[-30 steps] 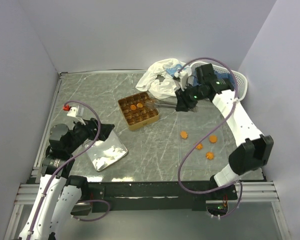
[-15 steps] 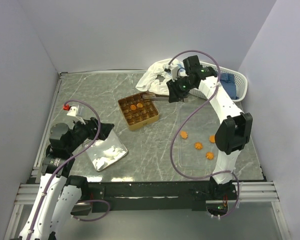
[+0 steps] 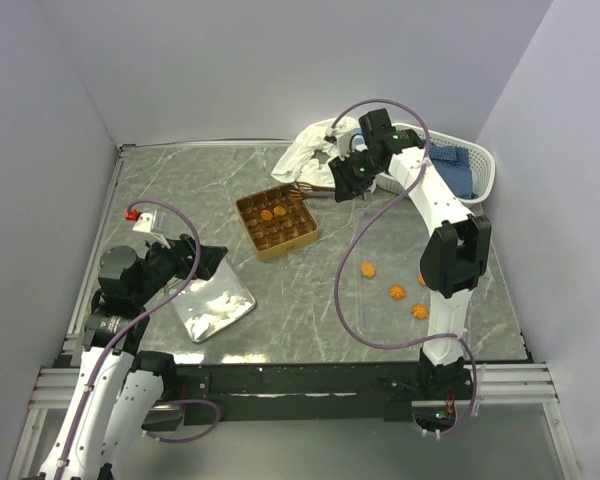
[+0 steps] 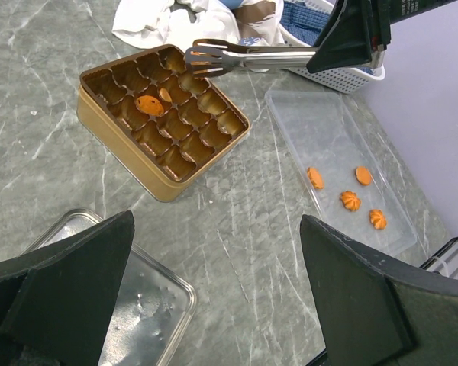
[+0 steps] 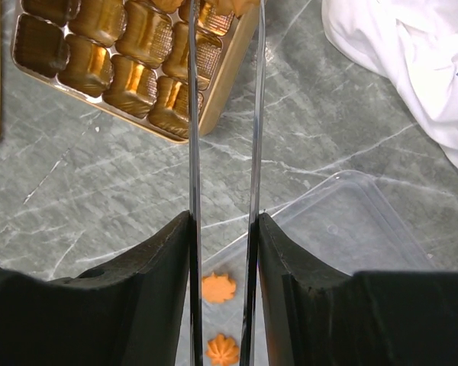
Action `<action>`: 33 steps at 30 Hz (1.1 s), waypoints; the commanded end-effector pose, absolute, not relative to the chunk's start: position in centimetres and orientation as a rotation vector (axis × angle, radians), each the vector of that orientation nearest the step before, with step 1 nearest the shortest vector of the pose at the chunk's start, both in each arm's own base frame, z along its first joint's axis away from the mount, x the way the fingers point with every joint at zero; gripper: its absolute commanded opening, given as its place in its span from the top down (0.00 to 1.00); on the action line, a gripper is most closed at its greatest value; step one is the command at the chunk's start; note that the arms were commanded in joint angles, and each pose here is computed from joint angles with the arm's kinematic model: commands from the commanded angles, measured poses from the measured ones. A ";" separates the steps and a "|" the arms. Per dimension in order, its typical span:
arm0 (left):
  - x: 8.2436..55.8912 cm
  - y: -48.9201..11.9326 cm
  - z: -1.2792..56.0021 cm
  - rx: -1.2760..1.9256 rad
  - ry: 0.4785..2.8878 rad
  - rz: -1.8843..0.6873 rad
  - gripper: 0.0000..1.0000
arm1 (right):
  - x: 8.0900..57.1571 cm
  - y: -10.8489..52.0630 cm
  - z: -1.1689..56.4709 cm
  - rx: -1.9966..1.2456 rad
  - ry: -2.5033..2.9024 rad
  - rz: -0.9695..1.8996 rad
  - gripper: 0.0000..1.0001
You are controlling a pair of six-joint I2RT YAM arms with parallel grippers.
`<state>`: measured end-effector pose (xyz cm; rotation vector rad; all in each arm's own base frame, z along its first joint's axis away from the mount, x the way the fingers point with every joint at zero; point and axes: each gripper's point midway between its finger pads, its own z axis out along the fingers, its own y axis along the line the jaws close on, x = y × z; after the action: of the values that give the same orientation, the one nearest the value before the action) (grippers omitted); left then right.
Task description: Pack the cookies
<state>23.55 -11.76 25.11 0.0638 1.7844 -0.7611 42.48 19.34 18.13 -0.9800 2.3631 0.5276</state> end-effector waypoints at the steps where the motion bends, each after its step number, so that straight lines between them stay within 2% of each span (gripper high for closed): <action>1: 23.6 -11.8 26.2 0.098 1.740 -0.757 0.04 | 42.7 20.2 19.5 -0.998 2.315 0.509 0.55; 5: 23.6 -11.8 26.2 0.096 1.738 -0.755 0.03 | 42.6 20.3 19.4 -1.003 2.317 0.506 0.52; 23: 23.5 -11.7 26.4 0.097 1.731 -0.753 0.03 | 41.4 20.8 21.6 -1.017 2.266 0.508 0.53; 33: 23.3 -11.7 26.5 0.099 1.723 -0.752 0.04 | 37.0 18.9 24.3 -1.001 2.211 0.484 0.53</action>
<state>23.37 -11.73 25.39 0.0670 1.7723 -0.7602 39.07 19.12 20.06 -1.0073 2.3334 0.4916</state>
